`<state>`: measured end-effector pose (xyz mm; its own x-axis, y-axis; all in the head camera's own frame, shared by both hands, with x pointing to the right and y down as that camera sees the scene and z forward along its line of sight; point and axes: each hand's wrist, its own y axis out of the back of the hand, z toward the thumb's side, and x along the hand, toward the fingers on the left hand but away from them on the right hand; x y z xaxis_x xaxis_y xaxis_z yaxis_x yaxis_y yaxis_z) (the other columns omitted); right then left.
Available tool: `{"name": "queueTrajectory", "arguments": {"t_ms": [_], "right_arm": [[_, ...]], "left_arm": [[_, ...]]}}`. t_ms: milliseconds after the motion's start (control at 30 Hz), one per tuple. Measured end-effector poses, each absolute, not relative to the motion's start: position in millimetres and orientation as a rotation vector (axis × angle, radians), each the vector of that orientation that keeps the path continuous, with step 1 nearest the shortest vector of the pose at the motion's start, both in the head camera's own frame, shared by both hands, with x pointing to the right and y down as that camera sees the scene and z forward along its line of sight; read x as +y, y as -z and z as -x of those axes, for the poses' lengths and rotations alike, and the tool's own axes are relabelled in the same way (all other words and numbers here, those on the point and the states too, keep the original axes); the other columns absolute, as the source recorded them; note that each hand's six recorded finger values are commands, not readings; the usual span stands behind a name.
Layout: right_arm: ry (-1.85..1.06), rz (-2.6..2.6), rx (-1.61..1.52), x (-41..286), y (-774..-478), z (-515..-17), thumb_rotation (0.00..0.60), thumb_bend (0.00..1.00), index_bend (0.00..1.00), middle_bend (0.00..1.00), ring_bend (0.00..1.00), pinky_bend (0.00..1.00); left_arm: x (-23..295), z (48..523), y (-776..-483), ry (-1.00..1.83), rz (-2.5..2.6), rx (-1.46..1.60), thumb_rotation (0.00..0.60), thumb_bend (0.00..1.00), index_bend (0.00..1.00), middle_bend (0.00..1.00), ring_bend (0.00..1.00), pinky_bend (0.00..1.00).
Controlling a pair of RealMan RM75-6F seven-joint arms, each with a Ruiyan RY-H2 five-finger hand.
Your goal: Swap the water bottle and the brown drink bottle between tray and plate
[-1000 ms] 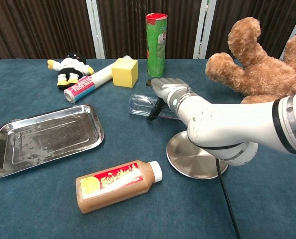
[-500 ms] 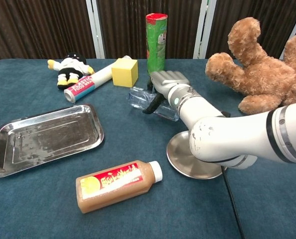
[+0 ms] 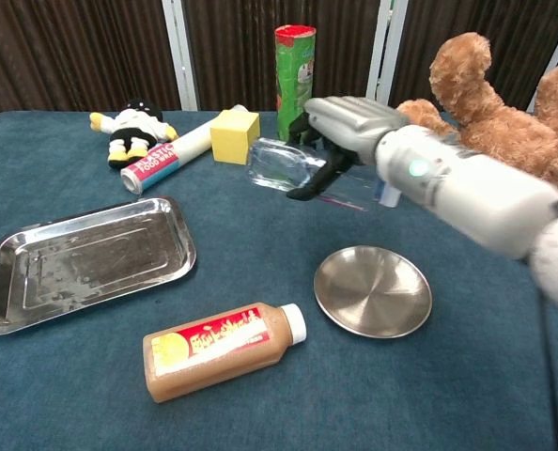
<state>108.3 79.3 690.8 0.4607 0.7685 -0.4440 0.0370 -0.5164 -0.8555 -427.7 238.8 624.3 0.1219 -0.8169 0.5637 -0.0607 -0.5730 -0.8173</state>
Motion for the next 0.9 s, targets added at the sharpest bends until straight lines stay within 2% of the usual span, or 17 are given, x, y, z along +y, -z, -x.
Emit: {"name": "queueTrajectory", "arguments": {"t_ms": [100,233,400,533,767,900], "right_arm": [[-1.146,1.847,-0.584,98,-677,-157,0.600,0.47,0.91,0.87,0.85,0.93],[-1.201,1.835,-0.467,130,-678,-205,0.600,0.49,0.87,0.87,0.82,0.90],[-1.204,1.880,-0.439,147,-687,-219,0.600,0.49,0.77,0.86,0.73,0.84],[-1.186,1.926,-0.448,154,-695,-214,0.600,0.49,0.69,0.80,0.64,0.79],[-1.178,1.974,-0.389,169,-707,-200,0.600,0.49,0.27,0.52,0.41,0.60],[-1.181,1.973,-0.372,170,-708,-199,0.600,0.47,0.08,0.40,0.30,0.52]], "left_arm": [[242,422,-627,1.507,1.771,0.828,0.600,0.36,0.00,0.08,0.03,0.10],[245,415,-628,1.491,1.778,0.814,0.600,0.36,0.00,0.08,0.03,0.10],[245,414,-627,1.483,1.782,0.813,0.600,0.36,0.00,0.08,0.03,0.10],[246,414,-625,1.473,1.786,0.816,0.600,0.36,0.00,0.08,0.03,0.10],[242,422,-618,1.477,1.767,0.870,0.600,0.36,0.00,0.08,0.03,0.10],[241,424,-613,1.469,1.765,0.888,0.600,0.36,0.00,0.08,0.03,0.10]]}}
